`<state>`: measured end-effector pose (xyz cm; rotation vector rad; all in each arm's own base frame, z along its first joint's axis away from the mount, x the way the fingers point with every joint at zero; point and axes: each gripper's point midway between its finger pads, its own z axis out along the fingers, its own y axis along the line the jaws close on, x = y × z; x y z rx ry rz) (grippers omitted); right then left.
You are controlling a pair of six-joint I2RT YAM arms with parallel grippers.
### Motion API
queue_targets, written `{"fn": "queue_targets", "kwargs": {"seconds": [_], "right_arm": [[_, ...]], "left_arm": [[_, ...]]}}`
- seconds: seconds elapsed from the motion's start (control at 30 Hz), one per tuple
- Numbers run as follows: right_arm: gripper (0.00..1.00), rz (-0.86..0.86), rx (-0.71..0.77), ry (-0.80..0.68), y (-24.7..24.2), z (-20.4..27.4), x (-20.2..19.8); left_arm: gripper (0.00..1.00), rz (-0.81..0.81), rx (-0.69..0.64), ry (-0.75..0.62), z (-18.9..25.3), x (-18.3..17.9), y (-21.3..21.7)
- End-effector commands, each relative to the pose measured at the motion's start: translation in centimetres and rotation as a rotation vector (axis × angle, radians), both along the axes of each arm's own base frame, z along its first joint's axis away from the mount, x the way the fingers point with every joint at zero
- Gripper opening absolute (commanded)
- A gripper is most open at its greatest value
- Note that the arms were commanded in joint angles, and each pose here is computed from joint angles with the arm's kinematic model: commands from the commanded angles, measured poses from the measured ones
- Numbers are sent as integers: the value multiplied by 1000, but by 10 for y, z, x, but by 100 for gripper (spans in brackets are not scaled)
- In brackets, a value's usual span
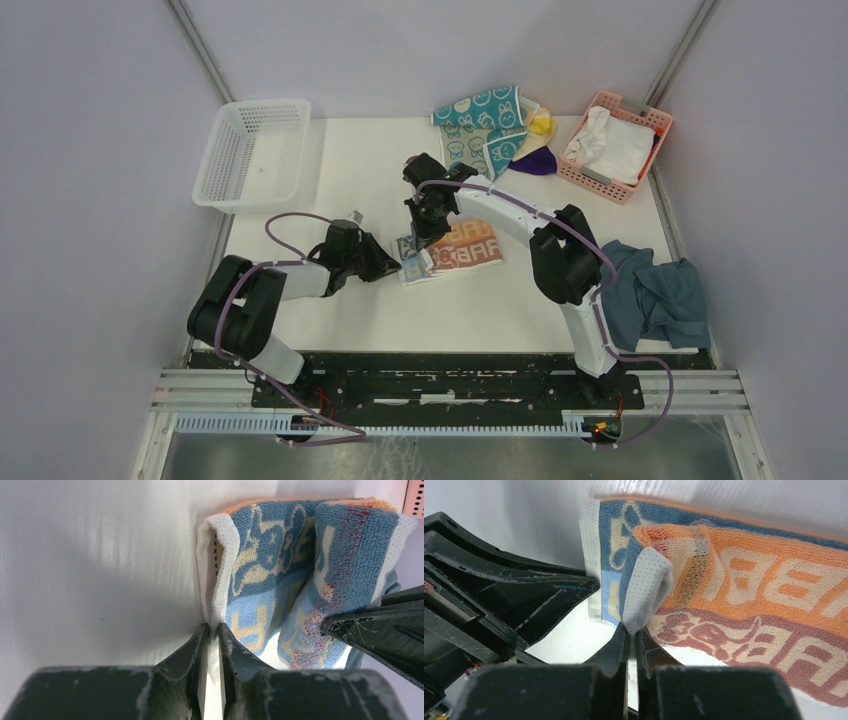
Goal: Roll the towels
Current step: Fold the towel at the center of the board.
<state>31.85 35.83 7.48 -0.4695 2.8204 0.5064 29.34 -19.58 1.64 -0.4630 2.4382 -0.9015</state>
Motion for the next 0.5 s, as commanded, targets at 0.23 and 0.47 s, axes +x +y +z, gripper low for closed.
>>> {"fn": "queue_targets", "kwargs": {"seconds": [0.23,0.47], "right_arm": [[4,14,18,-68,10,37,-4],[7,-13,6,-77,14,26,3]], "left_arm": [[20,20,31,64,-16,-14,6],[20,18,32,59,-14,-14,5]]}}
